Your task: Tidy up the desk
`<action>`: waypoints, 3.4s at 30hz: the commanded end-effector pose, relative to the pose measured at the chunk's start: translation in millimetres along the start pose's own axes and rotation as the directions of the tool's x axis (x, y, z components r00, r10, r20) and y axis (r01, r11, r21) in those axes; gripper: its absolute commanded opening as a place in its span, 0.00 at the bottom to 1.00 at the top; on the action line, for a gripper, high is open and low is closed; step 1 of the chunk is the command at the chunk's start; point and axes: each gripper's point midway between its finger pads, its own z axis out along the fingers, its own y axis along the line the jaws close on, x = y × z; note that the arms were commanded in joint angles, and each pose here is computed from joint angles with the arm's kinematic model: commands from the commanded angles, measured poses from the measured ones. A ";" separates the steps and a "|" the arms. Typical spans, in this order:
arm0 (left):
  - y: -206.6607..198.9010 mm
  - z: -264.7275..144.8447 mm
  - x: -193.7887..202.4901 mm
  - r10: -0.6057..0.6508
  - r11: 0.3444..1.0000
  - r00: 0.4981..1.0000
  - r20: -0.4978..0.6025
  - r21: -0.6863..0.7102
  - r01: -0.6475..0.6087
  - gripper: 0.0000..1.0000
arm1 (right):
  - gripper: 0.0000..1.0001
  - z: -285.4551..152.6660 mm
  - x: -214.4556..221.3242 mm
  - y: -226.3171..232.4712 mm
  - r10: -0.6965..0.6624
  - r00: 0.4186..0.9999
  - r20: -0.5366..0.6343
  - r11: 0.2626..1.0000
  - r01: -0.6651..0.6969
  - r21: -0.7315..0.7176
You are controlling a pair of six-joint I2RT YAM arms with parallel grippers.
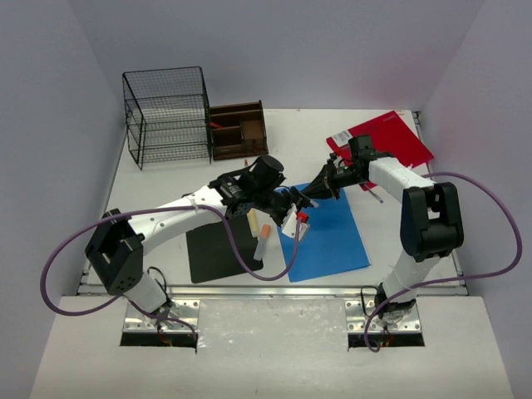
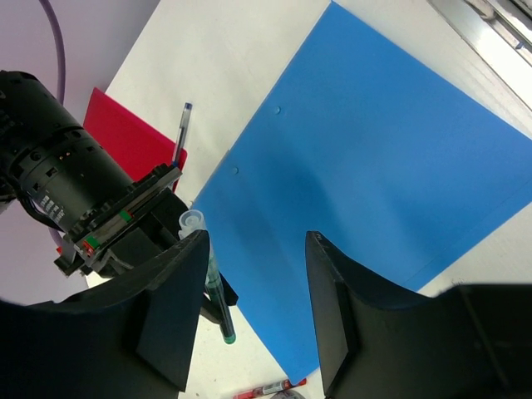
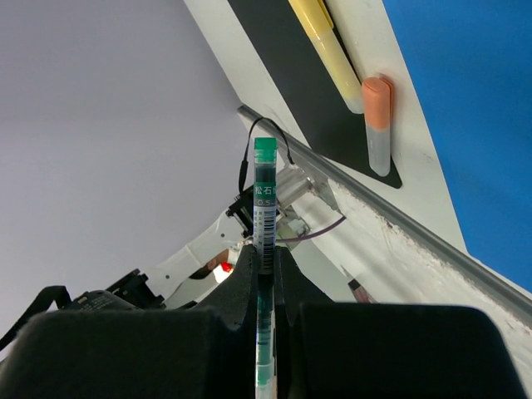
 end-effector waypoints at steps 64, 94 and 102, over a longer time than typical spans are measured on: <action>187.3 -189.2 93.0 -0.618 0.172 0.640 0.456 -0.716 0.676 0.00 | 0.99 -128.1 -94.7 71.7 -0.488 0.773 0.406 0.864 0.495 0.097; 211.0 -291.2 292.4 -0.419 -0.212 0.761 0.496 -0.868 0.449 0.00 | 0.99 -175.9 -123.3 5.0 -0.826 0.411 0.386 0.563 0.552 0.615; 200.2 -280.3 312.4 -0.456 -0.224 0.738 0.498 -0.866 0.447 0.16 | 0.99 -177.0 -129.0 -9.4 -0.851 0.397 0.344 0.520 0.540 0.662</action>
